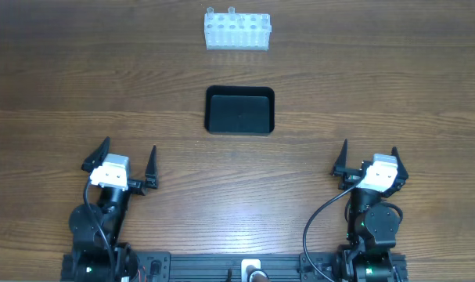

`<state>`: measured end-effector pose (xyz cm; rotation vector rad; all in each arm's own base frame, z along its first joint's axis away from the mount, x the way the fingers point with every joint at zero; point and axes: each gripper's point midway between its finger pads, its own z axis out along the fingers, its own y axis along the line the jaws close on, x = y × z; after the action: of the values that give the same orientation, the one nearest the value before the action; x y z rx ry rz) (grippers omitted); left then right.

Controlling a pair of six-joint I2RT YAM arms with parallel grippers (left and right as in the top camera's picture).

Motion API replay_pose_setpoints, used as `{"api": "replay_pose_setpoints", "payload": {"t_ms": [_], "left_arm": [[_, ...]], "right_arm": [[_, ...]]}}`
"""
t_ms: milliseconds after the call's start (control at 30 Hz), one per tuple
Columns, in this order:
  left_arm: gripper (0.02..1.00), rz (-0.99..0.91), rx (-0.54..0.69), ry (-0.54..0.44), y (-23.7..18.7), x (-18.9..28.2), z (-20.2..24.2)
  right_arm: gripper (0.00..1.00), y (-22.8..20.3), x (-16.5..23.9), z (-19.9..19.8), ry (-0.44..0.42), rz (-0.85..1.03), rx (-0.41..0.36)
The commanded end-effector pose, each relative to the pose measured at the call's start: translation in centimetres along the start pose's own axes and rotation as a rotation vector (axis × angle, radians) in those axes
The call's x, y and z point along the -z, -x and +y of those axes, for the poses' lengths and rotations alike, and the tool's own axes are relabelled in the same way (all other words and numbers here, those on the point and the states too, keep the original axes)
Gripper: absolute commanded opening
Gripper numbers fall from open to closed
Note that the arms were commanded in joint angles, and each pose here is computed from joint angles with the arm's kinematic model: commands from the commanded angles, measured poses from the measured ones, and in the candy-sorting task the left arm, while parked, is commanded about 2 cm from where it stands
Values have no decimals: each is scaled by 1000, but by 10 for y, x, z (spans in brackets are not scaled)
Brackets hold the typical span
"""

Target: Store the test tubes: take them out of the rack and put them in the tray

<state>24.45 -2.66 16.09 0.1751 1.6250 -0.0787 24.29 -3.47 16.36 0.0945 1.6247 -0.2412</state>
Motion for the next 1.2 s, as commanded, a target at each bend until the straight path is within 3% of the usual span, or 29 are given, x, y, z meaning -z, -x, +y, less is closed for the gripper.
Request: {"api": "replay_pose_setpoints", "payload": {"t_ms": [33, 533, 833, 967, 1200], "left_arm": [[1000, 0, 8, 14, -1, 0, 3], [1000, -12, 6, 11, 2, 0, 2], [998, -175, 29, 17, 71, -10, 8], [1000, -133, 54, 10, 105, -35, 14], [998, -29, 72, -48, 150, -119, 13]], "right_arm": [[993, -2, 0, -4, -23, 4, 0], [993, -2, 0, -4, -22, 3, 0], [993, -2, 0, -4, -22, 3, 0], [991, -2, 0, -4, -22, 3, 0], [991, -2, 0, -4, -22, 3, 1]]}}
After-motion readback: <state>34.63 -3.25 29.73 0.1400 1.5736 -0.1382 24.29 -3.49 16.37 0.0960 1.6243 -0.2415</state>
